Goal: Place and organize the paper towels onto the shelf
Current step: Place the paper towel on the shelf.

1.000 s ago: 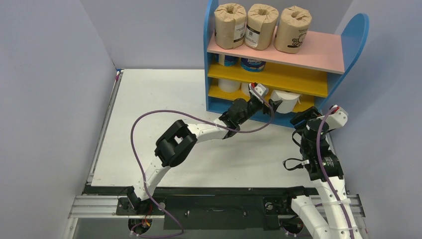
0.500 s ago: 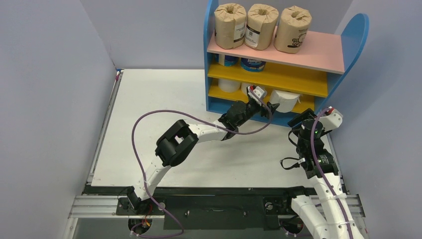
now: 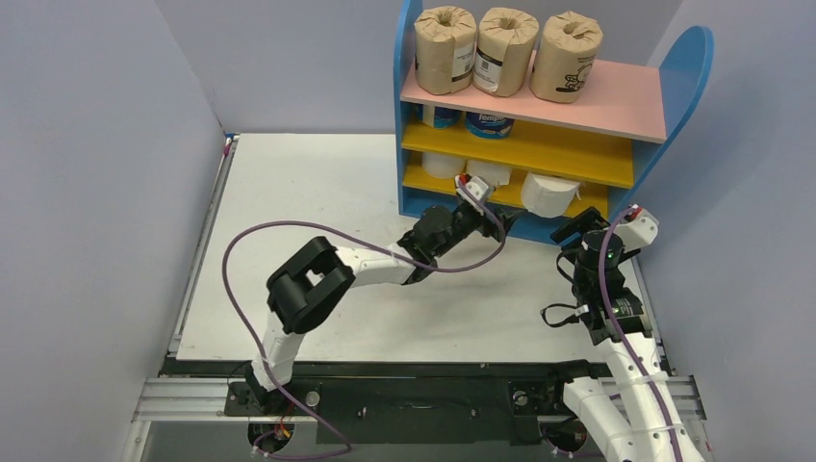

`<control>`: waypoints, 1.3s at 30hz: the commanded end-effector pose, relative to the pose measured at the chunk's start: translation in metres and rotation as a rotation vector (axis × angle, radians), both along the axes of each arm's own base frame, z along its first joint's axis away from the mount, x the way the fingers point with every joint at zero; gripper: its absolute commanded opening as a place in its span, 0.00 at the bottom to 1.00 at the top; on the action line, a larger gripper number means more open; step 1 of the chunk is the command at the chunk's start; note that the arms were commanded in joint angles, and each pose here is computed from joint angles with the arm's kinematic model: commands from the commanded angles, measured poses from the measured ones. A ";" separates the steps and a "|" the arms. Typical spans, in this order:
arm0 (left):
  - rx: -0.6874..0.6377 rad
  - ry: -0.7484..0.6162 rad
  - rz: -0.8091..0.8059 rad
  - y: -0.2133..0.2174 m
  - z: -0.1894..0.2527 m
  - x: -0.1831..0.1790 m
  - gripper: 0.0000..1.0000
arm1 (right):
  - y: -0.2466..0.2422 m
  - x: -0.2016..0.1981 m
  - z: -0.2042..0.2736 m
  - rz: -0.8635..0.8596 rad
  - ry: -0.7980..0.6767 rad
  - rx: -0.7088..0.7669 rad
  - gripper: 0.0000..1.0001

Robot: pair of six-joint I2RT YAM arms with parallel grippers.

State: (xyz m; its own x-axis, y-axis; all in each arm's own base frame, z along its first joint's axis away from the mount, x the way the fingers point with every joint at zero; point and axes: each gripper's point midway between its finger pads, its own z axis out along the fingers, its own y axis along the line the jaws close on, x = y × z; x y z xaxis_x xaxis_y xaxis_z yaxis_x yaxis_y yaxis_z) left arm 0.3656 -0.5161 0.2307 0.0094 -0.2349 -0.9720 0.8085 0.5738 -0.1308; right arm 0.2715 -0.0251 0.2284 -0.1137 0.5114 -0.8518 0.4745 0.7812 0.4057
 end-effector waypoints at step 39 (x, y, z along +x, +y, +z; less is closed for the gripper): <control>-0.076 0.733 0.474 0.288 -0.045 -0.138 0.96 | 0.011 0.027 -0.036 0.042 -0.357 -0.046 0.66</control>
